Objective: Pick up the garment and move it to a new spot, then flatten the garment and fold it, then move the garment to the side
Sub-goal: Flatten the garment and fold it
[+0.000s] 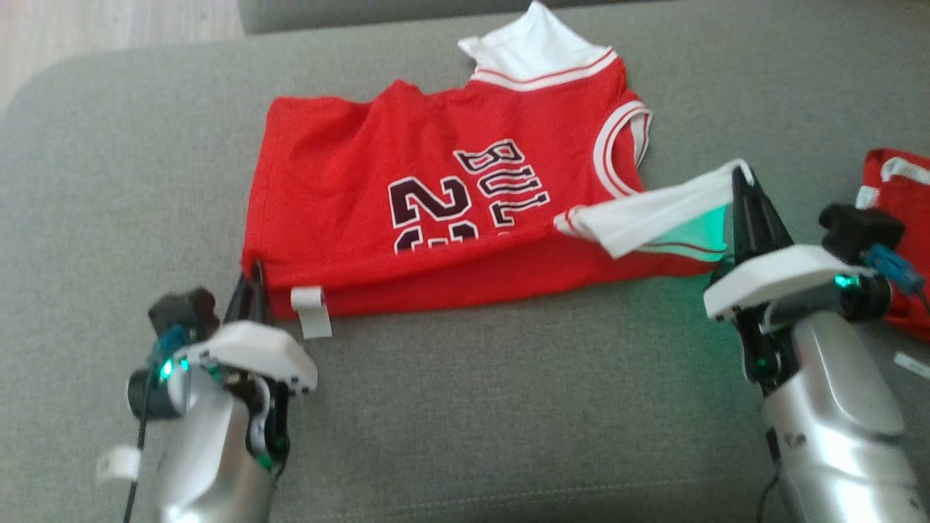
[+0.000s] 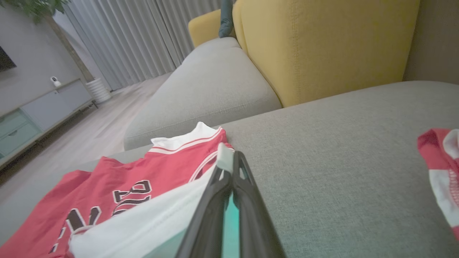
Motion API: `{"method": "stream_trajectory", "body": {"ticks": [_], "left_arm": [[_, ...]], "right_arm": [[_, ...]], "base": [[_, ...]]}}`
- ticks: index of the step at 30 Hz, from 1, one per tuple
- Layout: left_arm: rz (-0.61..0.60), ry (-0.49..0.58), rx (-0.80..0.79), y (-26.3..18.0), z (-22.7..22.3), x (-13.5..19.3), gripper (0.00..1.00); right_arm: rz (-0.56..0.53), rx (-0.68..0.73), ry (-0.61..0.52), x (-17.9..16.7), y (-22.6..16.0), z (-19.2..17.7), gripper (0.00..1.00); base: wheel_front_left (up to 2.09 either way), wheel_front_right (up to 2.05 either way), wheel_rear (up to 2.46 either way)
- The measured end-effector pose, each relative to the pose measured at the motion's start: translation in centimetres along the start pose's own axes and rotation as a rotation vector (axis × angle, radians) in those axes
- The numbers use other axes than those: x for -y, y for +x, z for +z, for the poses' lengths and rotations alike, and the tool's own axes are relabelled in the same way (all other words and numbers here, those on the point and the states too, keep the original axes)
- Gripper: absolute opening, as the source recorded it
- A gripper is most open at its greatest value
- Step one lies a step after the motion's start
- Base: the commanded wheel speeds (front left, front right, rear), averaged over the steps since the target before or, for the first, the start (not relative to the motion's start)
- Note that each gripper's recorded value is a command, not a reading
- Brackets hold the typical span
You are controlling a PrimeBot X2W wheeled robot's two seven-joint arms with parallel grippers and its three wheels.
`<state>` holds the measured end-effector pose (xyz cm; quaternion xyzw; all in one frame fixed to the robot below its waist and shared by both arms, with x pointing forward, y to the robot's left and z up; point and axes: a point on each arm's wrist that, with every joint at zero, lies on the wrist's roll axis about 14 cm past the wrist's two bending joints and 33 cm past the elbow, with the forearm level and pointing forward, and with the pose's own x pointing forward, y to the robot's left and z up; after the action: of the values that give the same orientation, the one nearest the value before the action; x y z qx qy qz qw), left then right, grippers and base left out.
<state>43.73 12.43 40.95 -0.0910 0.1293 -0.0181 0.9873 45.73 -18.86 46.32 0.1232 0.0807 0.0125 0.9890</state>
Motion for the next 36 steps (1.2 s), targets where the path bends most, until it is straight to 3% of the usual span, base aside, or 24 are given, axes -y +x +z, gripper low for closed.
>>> {"method": "stream_trajectory", "body": {"ticks": [9, 10, 11, 12, 19, 23, 30, 36], "left_arm": [[0.019, 0.035, -0.015, 3.8, 0.5, -0.4, 0.00], [0.020, 0.039, -0.025, 3.9, 0.1, -0.5, 0.19], [0.023, 0.039, -0.035, 3.9, -0.2, -0.6, 0.78], [0.025, 0.037, -0.041, 3.8, -0.4, -0.7, 1.00], [0.043, -0.010, -0.019, 3.4, 0.0, -0.9, 1.00], [0.041, -0.045, -0.061, 1.7, -1.9, -0.8, 1.00], [0.036, -0.055, -0.126, 0.4, -4.3, -0.2, 1.00], [0.036, -0.041, -0.145, 1.5, -4.8, -0.1, 1.00]], "right_arm": [[-0.036, -0.031, -0.067, 1.3, 3.7, -1.4, 0.00], [-0.043, -0.032, -0.065, 1.5, 3.9, -1.5, 0.00], [-0.045, -0.040, -0.071, 1.5, 4.1, -1.7, 0.86], [-0.049, -0.043, -0.072, 1.6, 4.2, -1.8, 1.00], [-0.044, -0.004, -0.071, 1.4, 4.4, -0.7, 1.00], [-0.036, 0.039, -0.071, 1.1, 4.0, 0.3, 1.00], [-0.074, -0.101, -0.056, 2.6, 0.5, -5.5, 1.00], [-0.061, -0.176, -0.082, 2.4, 0.0, -7.9, 1.00]], "base": [[0.00, 0.00, 0.00], [0.00, 0.00, 0.00], [0.00, 0.00, 0.00], [0.00, 0.00, 0.00], [0.00, 0.00, 0.00], [0.00, 0.00, 0.00], [0.00, 0.00, 0.00], [0.00, 0.00, 0.00]]}}
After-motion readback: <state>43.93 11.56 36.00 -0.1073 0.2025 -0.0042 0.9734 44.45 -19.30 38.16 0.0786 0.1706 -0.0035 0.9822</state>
